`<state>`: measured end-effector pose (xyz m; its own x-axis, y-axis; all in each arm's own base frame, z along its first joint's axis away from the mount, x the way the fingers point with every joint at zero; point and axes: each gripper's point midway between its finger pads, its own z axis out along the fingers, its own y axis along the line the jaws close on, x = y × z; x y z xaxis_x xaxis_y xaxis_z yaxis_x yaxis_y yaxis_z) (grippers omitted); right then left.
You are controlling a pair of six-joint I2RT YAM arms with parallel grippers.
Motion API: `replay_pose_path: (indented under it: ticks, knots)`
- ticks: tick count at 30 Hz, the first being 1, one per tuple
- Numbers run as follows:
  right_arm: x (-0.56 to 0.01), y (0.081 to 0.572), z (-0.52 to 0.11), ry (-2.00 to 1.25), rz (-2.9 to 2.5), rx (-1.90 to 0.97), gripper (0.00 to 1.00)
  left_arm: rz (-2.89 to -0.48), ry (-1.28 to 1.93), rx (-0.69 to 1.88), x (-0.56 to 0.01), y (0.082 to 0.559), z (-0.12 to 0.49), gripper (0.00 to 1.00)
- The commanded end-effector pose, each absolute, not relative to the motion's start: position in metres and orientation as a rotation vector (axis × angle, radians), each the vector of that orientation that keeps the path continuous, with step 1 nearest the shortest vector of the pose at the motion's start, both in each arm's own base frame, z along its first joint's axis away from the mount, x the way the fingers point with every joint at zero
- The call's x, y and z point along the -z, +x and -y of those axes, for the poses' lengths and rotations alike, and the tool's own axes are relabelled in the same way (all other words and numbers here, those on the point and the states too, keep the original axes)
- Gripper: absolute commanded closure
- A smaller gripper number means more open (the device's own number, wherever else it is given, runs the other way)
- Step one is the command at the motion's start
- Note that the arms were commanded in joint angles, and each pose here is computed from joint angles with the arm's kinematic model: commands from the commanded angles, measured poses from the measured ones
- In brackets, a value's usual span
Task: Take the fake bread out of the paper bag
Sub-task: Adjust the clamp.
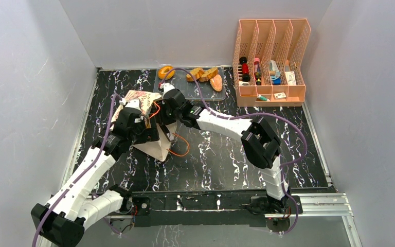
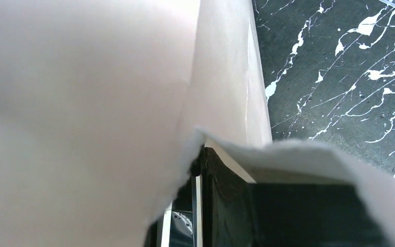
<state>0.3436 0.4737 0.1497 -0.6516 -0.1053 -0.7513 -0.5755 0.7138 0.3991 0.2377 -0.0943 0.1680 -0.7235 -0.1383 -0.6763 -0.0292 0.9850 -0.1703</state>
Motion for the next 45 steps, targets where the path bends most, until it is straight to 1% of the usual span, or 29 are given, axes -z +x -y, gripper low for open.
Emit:
replay_pose_path:
  ticks: [1,4,10,13,16,18,22,24,26,29,32,41,45]
  knots:
    - [-0.198,0.366,-0.479,-0.49,-2.048,-0.895,0.96,-2.406,-0.052,0.14,-0.181,0.23,0.088,0.02]
    - [-0.193,0.37,-0.477,-0.486,-2.056,-0.902,0.96,-2.444,0.001,0.162,-0.183,0.222,0.091,0.02]
    - [-0.183,0.383,-0.471,-0.451,-2.075,-0.909,0.96,-2.494,0.096,0.395,-0.195,0.197,0.118,0.02]
    - [-0.184,0.391,-0.472,-0.44,-2.08,-0.917,0.96,-2.541,0.146,0.45,-0.195,0.186,0.125,0.02]
    - [-0.181,0.394,-0.471,-0.437,-2.09,-0.908,0.97,-2.509,0.167,0.486,-0.208,0.185,0.128,0.02]
    - [-0.177,0.39,-0.469,-0.434,-2.096,-0.915,0.96,-2.42,0.14,0.511,-0.227,0.192,0.13,0.02]
    - [-0.173,0.374,-0.448,-0.403,-2.098,-0.909,0.96,-2.144,-0.038,0.519,-0.264,0.22,0.122,0.02]
    - [-0.177,0.366,-0.435,-0.383,-2.09,-0.895,0.96,-2.035,-0.125,0.513,-0.271,0.233,0.116,0.02]
    - [-0.177,0.359,-0.422,-0.376,-2.097,-0.869,0.96,-1.979,-0.183,0.506,-0.271,0.246,0.114,0.02]
    - [-0.169,0.349,-0.4,-0.359,-2.12,-0.8,0.96,-1.96,-0.197,0.529,-0.27,0.26,0.122,0.02]
    - [-0.144,0.337,-0.377,-0.352,-2.172,-0.732,0.96,-1.933,-0.199,0.563,-0.272,0.267,0.129,0.02]
    - [-0.131,0.298,-0.327,-0.302,-2.214,-0.686,0.96,-1.884,-0.19,0.64,-0.278,0.274,0.141,0.02]
    - [-0.123,0.279,-0.307,-0.259,-2.251,-0.677,0.96,-1.894,-0.184,0.687,-0.271,0.278,0.151,0.02]
